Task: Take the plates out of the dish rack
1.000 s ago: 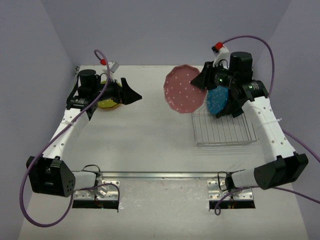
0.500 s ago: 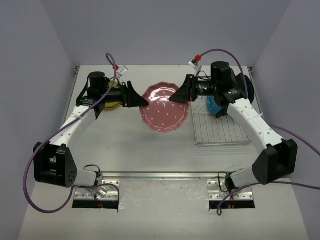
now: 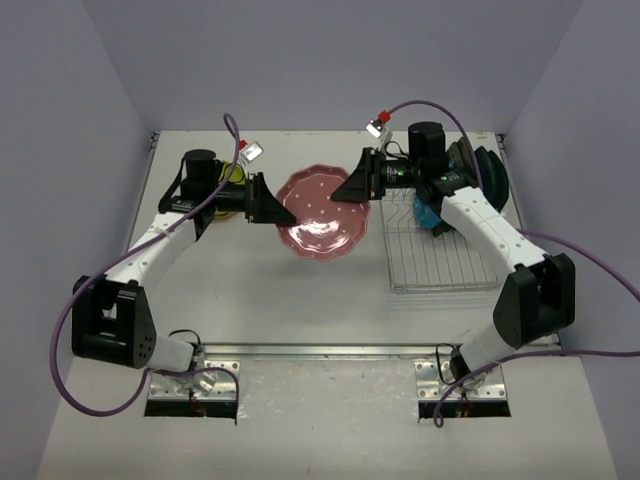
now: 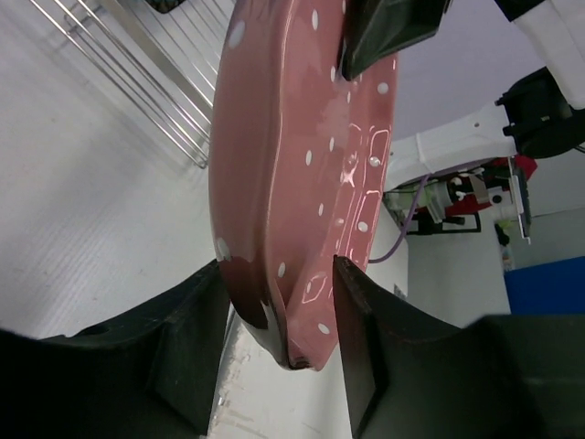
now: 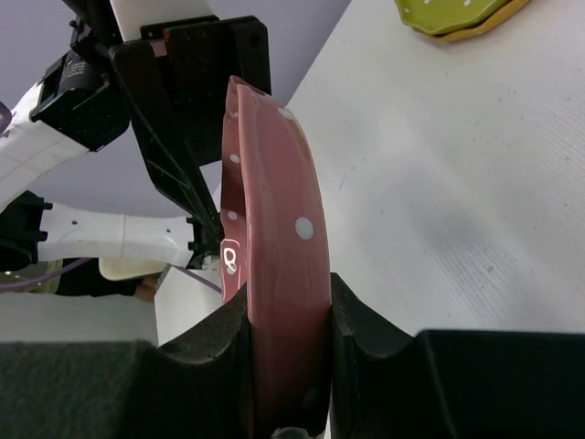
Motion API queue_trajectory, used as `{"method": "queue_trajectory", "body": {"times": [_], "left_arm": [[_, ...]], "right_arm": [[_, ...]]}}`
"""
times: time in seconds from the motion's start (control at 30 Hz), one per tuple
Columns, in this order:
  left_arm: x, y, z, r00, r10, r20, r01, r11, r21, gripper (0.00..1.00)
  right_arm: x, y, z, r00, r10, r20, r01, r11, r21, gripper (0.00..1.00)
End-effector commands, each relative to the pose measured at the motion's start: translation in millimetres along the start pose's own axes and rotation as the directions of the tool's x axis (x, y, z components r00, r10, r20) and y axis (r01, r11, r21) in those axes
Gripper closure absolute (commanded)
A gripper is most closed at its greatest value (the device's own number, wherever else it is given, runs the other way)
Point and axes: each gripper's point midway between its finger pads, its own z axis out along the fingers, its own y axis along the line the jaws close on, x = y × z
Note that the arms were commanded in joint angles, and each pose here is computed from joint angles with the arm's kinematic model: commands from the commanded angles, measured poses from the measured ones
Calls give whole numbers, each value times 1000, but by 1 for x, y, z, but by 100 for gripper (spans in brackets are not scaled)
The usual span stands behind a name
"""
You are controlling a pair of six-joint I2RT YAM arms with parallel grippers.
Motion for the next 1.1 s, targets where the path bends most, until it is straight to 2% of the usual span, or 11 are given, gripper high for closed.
{"method": "queue_trajectory", "body": {"times": [0.0,0.17,0.2,0.27,0.3,0.37,0.4,0.5,0.6,0.8,1.07], "left_arm": [[6,-12,2,999,38,-37,-35,996,82,60],[4,-15,1,999,26,-38,-22,995,93,96],[2,-13,-1,999,23,-30,-20,996,87,99],[-7,-11,-7,999,53,5,-54,996,73,100],[-7,-10,-8,999,44,9,-44,997,69,100],[-23,4,-31,995,33,93,-34,999,10,100],[-30,11,-43,991,13,134,-11,1000,-16,100],[-44,35,-74,975,-33,221,53,995,-85,100],[-58,71,-125,935,-92,342,160,971,-175,100],[-85,144,-202,863,-120,490,315,887,-339,100],[-98,209,-238,837,-130,531,395,816,-423,100]], "right_arm": [[-35,60,-9,988,-136,74,146,978,-148,100],[-31,58,-9,991,-118,60,126,979,-158,100],[-30,57,-9,992,-115,58,123,980,-155,96],[-27,54,-8,993,-107,52,114,983,-147,79],[-27,53,-8,993,-110,52,116,983,-143,77],[-26,44,-8,995,-89,50,93,992,-87,40],[-27,38,-8,994,-90,59,93,994,-49,28],[-35,22,-12,989,-120,90,115,992,59,8],[-41,2,-21,985,-119,124,96,979,177,1],[-46,-20,-35,981,-120,155,75,960,269,1],[-47,-22,-43,975,-151,163,97,949,301,1]]}}
